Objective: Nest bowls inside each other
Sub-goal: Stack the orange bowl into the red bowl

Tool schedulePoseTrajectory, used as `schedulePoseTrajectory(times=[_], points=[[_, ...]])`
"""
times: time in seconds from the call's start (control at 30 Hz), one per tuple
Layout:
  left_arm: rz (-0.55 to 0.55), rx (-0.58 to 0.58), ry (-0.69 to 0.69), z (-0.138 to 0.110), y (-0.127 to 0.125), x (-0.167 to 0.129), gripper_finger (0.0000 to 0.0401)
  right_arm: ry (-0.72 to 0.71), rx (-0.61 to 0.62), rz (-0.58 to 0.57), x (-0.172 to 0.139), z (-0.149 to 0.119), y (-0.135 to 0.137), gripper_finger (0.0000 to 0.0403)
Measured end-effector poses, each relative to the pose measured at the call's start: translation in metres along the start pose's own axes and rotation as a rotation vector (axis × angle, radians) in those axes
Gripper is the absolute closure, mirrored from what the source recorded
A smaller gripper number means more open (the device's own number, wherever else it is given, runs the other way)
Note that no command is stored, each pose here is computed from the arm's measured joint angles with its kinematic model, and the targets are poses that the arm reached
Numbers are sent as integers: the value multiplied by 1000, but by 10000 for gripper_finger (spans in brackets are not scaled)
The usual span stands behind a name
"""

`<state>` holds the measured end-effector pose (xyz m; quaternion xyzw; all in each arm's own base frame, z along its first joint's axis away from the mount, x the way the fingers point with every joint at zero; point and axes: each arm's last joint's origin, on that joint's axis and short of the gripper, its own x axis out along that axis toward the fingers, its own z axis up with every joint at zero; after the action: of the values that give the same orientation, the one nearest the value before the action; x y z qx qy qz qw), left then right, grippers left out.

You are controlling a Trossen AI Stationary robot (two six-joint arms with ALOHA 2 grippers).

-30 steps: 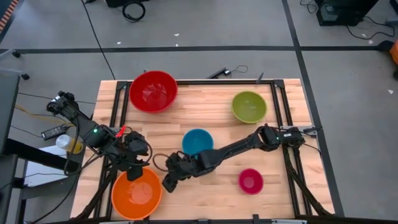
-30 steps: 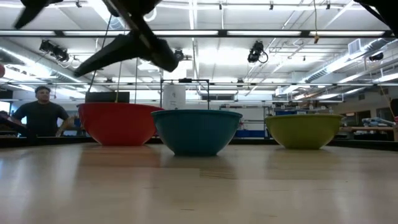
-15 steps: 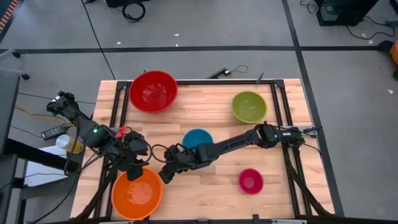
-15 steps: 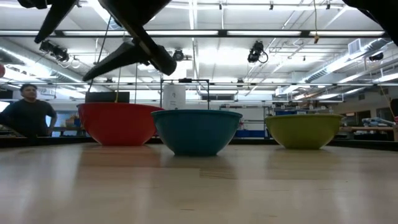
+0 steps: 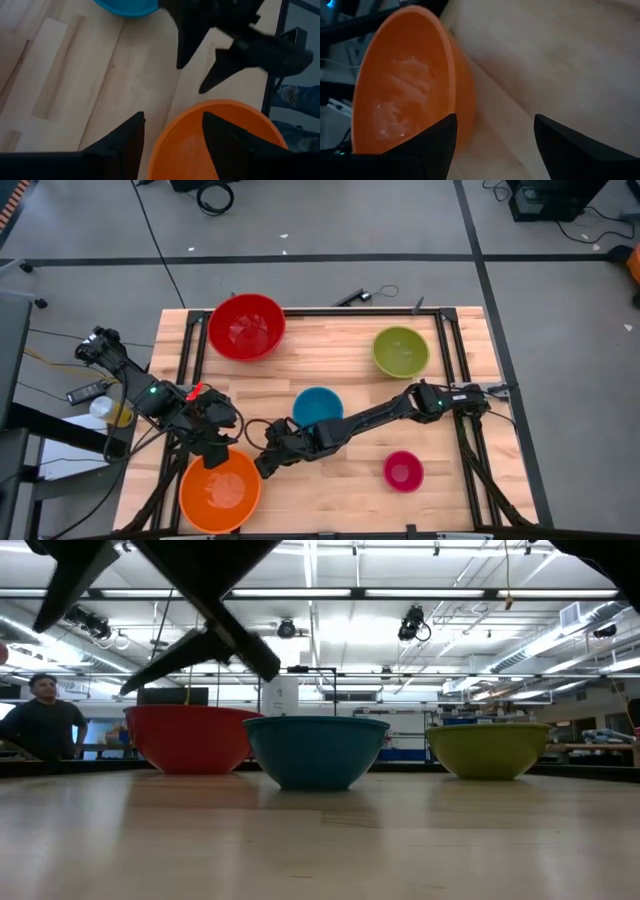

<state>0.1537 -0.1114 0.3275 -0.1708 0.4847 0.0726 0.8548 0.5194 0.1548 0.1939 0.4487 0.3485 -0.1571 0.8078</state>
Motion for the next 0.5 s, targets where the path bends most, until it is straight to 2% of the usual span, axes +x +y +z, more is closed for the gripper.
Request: schedulePoseTrajectory(times=[0.23, 0.5], points=[[9, -30, 9, -1, 1, 0, 200, 8, -2, 12, 4, -2, -1, 135], [10, -59, 11, -1, 1, 0, 200, 31, -20, 104, 13, -3, 3, 136]])
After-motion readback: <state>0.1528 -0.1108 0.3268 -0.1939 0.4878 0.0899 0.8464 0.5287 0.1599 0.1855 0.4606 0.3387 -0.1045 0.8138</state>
